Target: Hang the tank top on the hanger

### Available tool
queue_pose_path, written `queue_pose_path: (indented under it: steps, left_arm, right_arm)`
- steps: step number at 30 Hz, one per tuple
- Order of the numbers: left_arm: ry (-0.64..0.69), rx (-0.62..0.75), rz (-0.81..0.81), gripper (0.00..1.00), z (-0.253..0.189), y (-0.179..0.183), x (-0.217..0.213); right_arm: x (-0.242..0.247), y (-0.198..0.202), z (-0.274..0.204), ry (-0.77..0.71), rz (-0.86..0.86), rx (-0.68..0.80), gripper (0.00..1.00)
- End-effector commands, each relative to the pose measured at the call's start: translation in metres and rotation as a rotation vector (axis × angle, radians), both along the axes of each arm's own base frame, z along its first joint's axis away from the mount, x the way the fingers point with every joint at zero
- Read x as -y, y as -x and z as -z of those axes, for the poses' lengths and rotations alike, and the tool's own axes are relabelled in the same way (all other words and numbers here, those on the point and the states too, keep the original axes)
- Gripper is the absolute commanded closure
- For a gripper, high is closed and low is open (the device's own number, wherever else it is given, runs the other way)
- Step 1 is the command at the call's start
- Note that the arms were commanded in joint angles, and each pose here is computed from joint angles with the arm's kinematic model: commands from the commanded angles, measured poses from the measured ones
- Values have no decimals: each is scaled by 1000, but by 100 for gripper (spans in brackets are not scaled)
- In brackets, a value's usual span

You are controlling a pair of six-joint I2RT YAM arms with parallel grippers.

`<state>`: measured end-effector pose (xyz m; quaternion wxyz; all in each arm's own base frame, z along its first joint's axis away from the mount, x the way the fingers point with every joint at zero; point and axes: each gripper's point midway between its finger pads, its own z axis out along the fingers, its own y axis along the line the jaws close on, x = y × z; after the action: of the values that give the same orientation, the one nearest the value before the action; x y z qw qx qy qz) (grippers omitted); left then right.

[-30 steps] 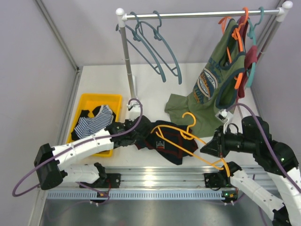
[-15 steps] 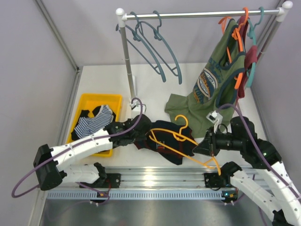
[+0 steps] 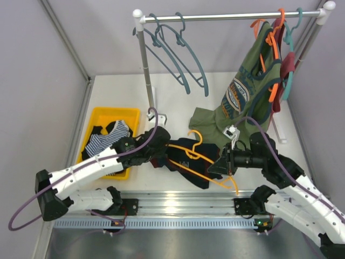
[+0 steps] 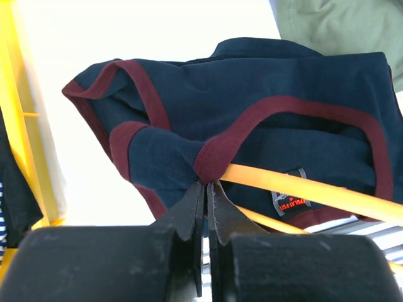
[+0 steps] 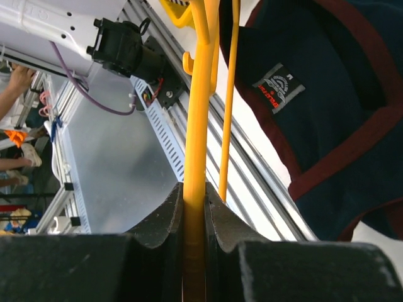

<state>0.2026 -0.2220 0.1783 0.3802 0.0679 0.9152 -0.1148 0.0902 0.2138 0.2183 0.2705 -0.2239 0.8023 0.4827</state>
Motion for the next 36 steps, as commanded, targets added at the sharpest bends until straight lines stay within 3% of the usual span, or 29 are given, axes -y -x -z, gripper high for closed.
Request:
queue_pose_path:
  steps: [1,18,27,36]
  left_arm:
    - [34,29,32,100,-23,1,1]
    - [99,34,119,100,-28,13,6]
    - [151,92,106,64,-43,11,2]
    - [306,192,175,55,-74,19,7]
  right_arm:
    - [-22,-8,-16,-76,-26,95,100]
    - [-97,-31,0,-154,-25,260,100]
    - [-102,-37,12,-158,-12,284,100]
    - [-105,-36,18,-161,-19,275,100]
